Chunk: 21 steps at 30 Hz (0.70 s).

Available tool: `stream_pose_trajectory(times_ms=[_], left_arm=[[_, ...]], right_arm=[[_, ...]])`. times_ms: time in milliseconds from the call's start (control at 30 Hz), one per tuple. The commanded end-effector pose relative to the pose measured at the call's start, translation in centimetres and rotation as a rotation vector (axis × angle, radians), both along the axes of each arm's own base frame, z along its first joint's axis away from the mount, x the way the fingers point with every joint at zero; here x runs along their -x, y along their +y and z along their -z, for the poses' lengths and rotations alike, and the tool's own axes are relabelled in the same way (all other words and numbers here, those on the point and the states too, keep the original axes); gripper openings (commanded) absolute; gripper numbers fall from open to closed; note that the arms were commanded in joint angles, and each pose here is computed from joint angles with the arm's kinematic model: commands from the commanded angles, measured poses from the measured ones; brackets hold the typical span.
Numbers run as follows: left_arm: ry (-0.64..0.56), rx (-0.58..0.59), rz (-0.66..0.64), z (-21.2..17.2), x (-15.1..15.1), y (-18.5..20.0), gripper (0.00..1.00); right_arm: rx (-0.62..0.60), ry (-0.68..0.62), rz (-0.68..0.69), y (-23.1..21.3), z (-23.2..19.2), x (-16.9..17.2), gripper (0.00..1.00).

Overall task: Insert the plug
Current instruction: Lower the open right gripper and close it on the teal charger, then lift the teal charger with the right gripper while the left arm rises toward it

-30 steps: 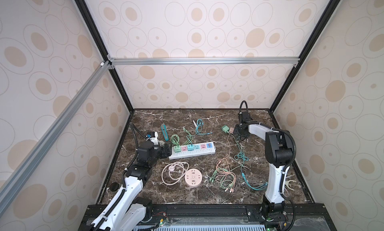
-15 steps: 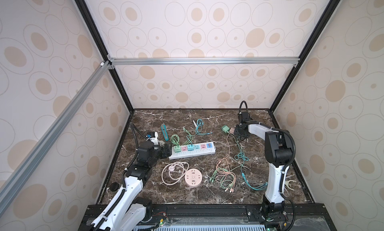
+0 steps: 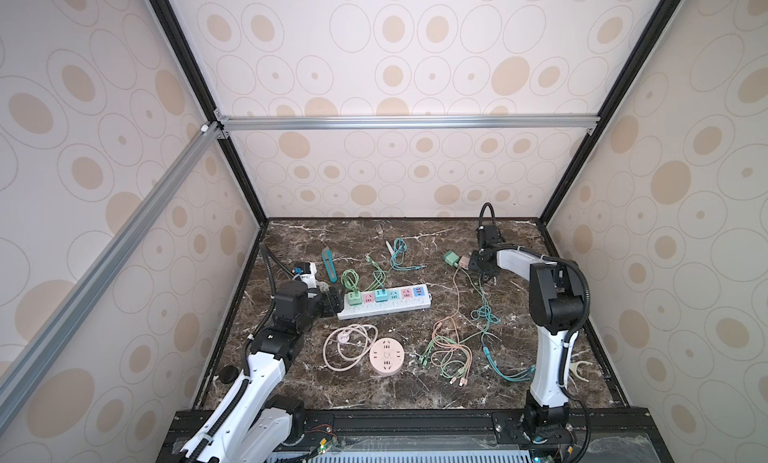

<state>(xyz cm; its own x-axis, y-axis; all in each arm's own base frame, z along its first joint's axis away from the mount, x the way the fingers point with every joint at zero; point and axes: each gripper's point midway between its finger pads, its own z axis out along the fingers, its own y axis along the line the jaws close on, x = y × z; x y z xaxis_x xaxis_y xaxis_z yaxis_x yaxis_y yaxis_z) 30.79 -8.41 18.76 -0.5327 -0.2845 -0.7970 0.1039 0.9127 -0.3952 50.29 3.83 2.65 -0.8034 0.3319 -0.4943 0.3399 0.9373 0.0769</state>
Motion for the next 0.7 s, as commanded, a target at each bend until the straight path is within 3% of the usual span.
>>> stream_pose_trajectory(times_ms=[0, 267, 667], left_arm=[[-0.037, 0.007, 0.049, -2.2, -0.5, -0.8, 0.81], [-0.051, 0.060, 0.143, -3.5, -0.8, -2.6, 0.81], [-0.069, 0.215, 0.422, -6.3, -0.5, -7.6, 0.81]], right_arm=[[0.007, -0.037, -0.056, 0.1, -2.2, 0.4, 0.38], [0.045, -0.149, -0.225, 1.1, -7.7, 1.4, 0.32], [0.115, -0.586, -0.899, 12.5, -17.5, 5.8, 0.30]])
